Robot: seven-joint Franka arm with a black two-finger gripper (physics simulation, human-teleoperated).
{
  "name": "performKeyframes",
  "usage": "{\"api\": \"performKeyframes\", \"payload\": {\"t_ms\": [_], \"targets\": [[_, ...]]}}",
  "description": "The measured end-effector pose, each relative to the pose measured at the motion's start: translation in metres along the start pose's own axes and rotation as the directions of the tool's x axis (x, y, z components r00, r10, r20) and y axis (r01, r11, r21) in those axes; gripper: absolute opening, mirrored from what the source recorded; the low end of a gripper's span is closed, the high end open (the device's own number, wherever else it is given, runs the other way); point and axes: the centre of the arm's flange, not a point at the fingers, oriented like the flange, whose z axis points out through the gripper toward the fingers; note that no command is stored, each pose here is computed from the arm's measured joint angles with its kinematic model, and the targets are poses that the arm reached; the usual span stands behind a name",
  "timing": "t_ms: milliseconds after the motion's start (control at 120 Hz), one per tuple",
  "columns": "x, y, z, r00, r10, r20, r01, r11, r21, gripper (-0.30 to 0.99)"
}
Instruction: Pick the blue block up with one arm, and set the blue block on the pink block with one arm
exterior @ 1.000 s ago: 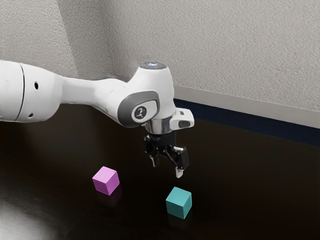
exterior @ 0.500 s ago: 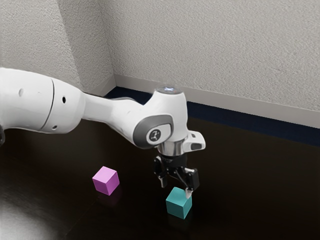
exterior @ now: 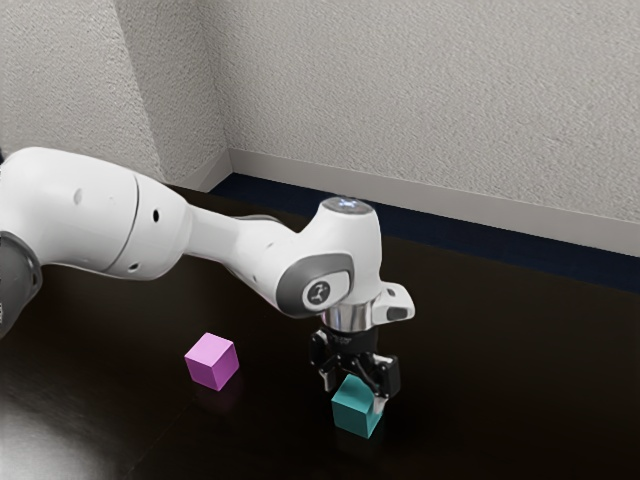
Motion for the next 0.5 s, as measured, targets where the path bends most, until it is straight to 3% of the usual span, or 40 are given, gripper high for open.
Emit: {"api": "performKeyframes", "payload": {"t_ms": [350,500], "targets": [[0.006,-0.001,0.015,1.000,-0.001,0.008,0.001,1.000,0.016,0.69],[0.006,-0.001,0.016,1.000,-0.005,0.008,0.005,1.000,0.016,0.59]]}}
